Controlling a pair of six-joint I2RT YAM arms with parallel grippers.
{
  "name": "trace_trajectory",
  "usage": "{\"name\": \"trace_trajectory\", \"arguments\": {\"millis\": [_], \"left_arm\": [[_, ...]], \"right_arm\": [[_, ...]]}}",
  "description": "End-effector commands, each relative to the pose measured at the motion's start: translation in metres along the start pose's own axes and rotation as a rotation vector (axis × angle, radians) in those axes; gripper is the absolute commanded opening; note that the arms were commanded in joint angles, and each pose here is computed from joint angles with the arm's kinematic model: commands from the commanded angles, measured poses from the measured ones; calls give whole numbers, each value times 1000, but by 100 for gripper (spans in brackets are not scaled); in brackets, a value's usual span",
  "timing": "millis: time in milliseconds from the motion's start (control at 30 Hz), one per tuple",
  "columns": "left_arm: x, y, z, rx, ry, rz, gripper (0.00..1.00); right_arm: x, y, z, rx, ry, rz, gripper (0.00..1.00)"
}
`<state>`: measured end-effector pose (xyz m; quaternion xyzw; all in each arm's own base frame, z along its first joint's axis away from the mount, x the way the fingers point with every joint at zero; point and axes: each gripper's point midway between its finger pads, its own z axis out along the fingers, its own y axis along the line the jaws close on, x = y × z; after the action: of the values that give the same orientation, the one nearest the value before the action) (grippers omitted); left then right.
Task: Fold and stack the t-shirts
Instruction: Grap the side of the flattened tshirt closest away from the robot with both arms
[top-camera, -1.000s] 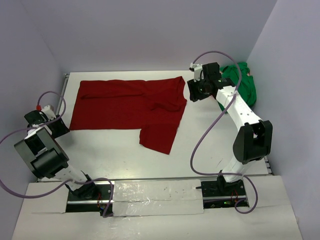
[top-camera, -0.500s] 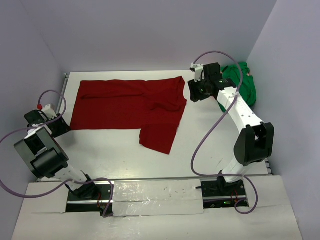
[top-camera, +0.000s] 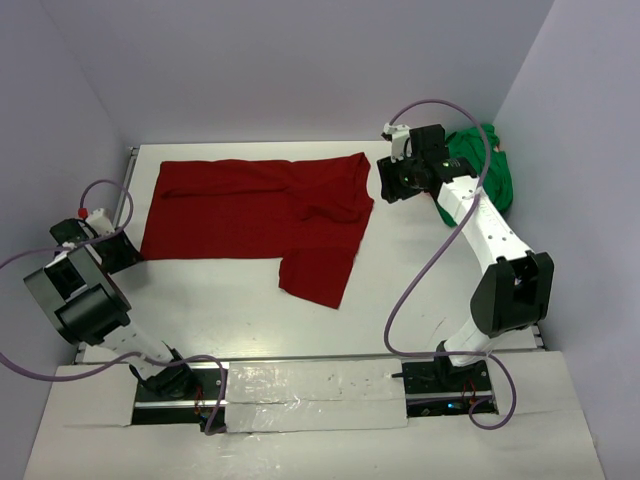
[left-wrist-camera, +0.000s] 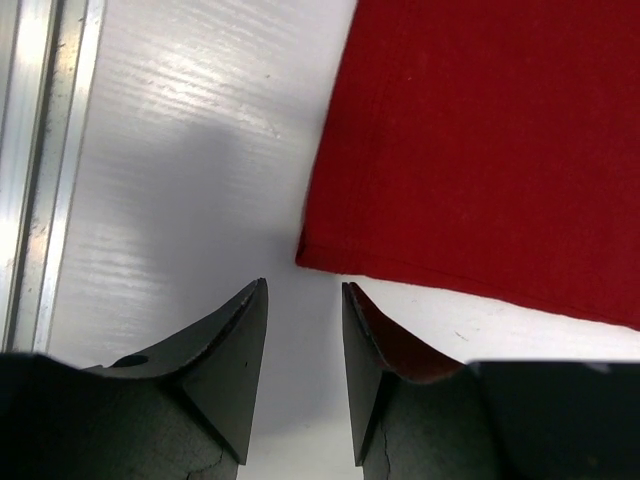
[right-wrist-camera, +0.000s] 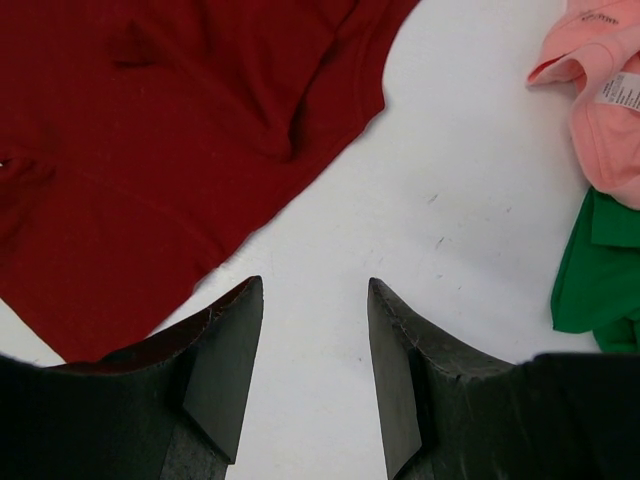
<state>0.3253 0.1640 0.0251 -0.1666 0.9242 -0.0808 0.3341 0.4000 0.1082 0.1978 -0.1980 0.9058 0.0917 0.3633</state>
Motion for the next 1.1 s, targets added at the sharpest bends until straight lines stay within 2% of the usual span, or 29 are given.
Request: {"name": "trace_trajectory", "arguments": {"millis": [0, 667, 833, 967, 1000, 1067], "left_arm": [[-18, -9, 2, 66, -34, 45, 44], [-21, -16, 19, 156, 4, 65, 42], [-14, -11, 27, 130, 40, 68, 32], [-12, -7, 29, 111, 47, 67, 17], [-12, -7, 28, 109, 45, 67, 11], [-12, -7, 27, 107, 41, 64, 8]], "right_arm": [[-10, 1, -18, 0, -53, -9, 54], [-15, 15, -29, -70, -68, -4, 54], [-19, 17, -34, -76, -82, -6, 54], [-23, 22, -36, -106, -73, -7, 55], [-18, 24, -32, -125, -35, -3, 56], [-11, 28, -24, -145, 25, -14, 56]]}}
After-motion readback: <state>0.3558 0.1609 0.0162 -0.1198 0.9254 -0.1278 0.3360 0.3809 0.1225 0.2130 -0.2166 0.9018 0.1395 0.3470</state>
